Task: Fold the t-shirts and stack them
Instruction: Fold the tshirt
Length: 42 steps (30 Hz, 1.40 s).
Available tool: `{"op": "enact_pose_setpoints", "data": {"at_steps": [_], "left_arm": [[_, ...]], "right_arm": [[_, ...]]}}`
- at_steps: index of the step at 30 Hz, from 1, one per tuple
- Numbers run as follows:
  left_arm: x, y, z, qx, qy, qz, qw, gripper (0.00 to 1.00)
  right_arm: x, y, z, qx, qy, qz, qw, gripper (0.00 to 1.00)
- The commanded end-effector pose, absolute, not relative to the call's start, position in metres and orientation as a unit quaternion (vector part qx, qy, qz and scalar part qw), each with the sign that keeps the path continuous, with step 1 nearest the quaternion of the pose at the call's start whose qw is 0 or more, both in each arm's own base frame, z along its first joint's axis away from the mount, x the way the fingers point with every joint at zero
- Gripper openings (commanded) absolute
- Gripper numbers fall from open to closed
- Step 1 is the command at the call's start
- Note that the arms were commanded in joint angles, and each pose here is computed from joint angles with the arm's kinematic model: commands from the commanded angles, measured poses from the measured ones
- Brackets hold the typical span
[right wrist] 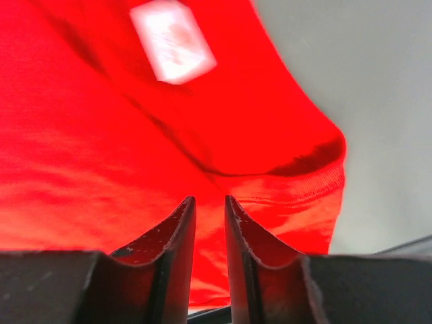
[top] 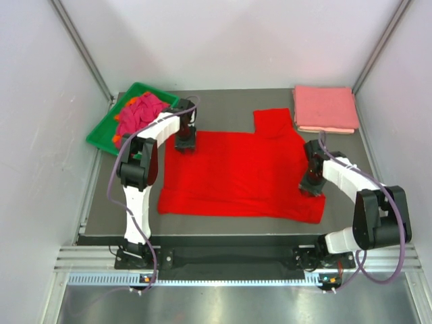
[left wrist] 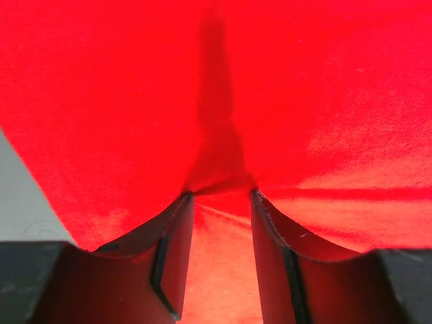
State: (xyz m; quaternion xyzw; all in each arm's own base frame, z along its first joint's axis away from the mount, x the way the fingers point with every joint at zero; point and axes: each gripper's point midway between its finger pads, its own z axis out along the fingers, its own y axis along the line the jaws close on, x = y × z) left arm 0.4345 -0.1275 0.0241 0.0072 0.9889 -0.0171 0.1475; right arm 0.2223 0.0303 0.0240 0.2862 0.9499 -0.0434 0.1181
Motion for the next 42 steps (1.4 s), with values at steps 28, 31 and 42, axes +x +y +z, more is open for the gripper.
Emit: {"op": "enact_pose_setpoints", "data": {"at_steps": [28, 31, 42], "left_arm": [[0.338, -0.388, 0.104, 0.175, 0.863, -0.435, 0.188, 0.41], [0.339, -0.401, 0.094, 0.182, 0.864, -0.428, 0.193, 0.42], [0.344, -0.425, 0.061, 0.185, 0.869, -0.418, 0.190, 0.44]], "right_arm": [[0.346, 0.042, 0.049, 0.011, 0.979, 0.067, 0.195, 0.32], [0.344, 0.035, 0.044, 0.015, 0.980, 0.059, 0.189, 0.32], [0.350, 0.039, 0.031, 0.017, 0.979, 0.086, 0.183, 0.30]]}}
